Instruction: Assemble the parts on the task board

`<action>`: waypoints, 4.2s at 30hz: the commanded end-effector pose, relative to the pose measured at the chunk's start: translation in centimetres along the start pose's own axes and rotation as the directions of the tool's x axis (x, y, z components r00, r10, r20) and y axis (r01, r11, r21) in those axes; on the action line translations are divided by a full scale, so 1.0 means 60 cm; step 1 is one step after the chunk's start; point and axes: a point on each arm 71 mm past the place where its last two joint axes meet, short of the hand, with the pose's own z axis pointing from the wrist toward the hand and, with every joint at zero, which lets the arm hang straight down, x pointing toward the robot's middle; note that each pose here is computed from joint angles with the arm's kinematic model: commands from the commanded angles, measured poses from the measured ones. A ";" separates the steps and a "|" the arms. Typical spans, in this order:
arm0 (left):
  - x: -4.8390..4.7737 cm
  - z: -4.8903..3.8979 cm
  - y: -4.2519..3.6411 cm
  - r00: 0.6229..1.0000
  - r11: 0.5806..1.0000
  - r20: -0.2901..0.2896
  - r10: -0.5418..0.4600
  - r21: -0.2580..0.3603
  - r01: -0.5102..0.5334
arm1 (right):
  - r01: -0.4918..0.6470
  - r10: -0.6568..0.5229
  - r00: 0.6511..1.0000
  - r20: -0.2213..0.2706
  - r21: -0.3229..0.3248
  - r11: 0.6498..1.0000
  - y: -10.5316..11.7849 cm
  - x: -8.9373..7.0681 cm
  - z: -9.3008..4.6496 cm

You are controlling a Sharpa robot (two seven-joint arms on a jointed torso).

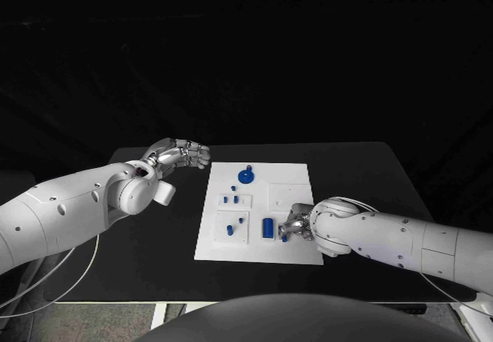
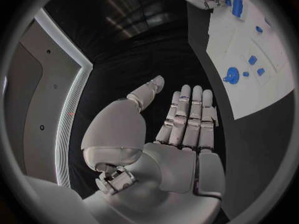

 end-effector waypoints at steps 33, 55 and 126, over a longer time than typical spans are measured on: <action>-0.001 -0.001 -0.001 1.000 1.000 -0.016 0.000 0.004 0.000 | -0.018 0.014 0.998 -0.059 -0.061 0.998 -0.012 0.003 -0.013; 0.000 0.000 -0.001 1.000 1.000 -0.016 0.000 0.005 0.000 | 0.016 -0.018 0.999 -0.043 -0.047 0.999 -0.018 0.000 -0.013; -0.018 0.008 0.001 0.998 1.000 0.059 -0.018 0.009 0.017 | -0.331 0.393 0.914 0.102 -0.374 0.866 0.005 -0.103 -0.007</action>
